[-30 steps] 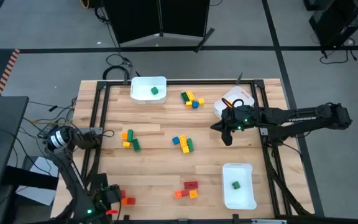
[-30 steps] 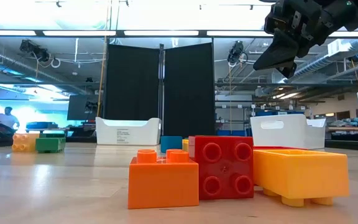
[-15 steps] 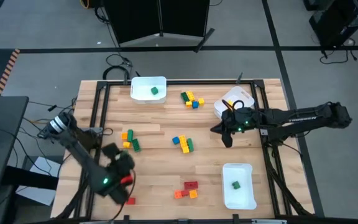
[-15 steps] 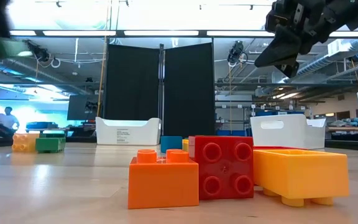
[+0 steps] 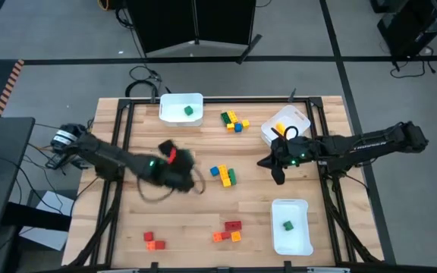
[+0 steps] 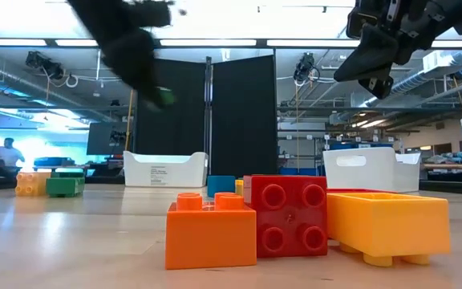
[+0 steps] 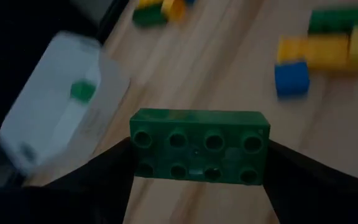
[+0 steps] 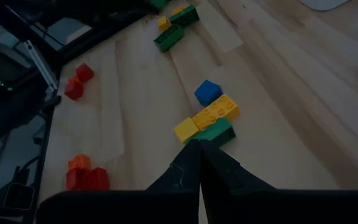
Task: Sort blocks by size
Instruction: Put the green 8 stud gamepiece into the top right white bin
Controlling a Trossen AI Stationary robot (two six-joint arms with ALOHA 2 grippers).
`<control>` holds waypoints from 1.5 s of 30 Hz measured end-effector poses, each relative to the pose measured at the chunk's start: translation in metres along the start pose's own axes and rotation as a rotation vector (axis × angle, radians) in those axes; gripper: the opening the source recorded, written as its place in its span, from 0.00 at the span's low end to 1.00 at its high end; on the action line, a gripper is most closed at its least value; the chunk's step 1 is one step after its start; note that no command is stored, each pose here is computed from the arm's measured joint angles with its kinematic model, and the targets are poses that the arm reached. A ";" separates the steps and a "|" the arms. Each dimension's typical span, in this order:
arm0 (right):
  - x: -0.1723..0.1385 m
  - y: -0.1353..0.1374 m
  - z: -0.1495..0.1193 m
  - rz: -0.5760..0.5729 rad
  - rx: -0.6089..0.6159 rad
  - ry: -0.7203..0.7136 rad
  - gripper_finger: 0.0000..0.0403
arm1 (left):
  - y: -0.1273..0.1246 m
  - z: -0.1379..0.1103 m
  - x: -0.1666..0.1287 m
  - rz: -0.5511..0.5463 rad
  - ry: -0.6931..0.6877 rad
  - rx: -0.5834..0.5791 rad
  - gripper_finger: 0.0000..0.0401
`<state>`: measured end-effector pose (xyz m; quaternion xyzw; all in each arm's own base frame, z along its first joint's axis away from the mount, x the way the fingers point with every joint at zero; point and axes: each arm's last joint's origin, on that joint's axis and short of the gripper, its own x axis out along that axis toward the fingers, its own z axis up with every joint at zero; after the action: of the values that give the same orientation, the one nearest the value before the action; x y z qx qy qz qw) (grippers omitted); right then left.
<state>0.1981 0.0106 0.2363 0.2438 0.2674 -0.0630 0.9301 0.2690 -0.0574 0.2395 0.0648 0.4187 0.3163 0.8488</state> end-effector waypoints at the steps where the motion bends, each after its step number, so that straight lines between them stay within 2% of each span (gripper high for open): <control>1: 0.000 0.001 -0.001 0.003 0.009 0.003 0.03 | 0.003 0.008 0.009 -0.023 -0.026 0.000 0.76; 6: 0.000 0.007 -0.005 0.017 0.004 0.017 0.03 | 0.035 0.046 0.049 -0.134 -0.204 -0.041 0.76; 12: -0.001 0.013 -0.014 0.028 -0.012 0.079 0.03 | 0.079 0.080 0.080 -0.189 -0.412 -0.046 0.76; 18: -0.002 0.015 -0.016 0.017 0.033 0.073 0.03 | 0.102 0.115 0.115 -0.239 -0.435 0.043 0.76; 23: -0.002 0.014 -0.016 -0.020 0.086 0.054 0.03 | 0.110 0.160 0.141 -0.309 -0.500 0.101 0.76; 28: -0.002 0.014 -0.016 -0.035 0.142 0.046 0.04 | 0.107 0.201 0.171 -0.378 -0.474 0.157 0.76; 34: -0.002 0.016 -0.018 -0.029 0.148 0.059 0.03 | 0.092 0.239 0.203 -0.493 -0.556 0.214 0.76; 39: -0.003 0.018 -0.019 -0.016 0.143 0.062 0.04 | 0.069 0.247 0.244 -0.517 -0.561 0.198 0.76; 43: -0.003 0.020 -0.021 -0.005 0.135 0.070 0.03 | 0.053 0.241 0.270 -0.540 -0.567 0.202 0.76; 45: -0.003 0.021 -0.022 -0.002 0.132 0.074 0.03 | 0.047 0.235 0.277 -0.590 -0.557 0.210 0.76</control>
<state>0.1904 0.0393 0.2308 0.3066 0.2972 -0.0724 0.9013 0.5474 0.1801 0.2228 0.1113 0.2038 -0.0145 0.9726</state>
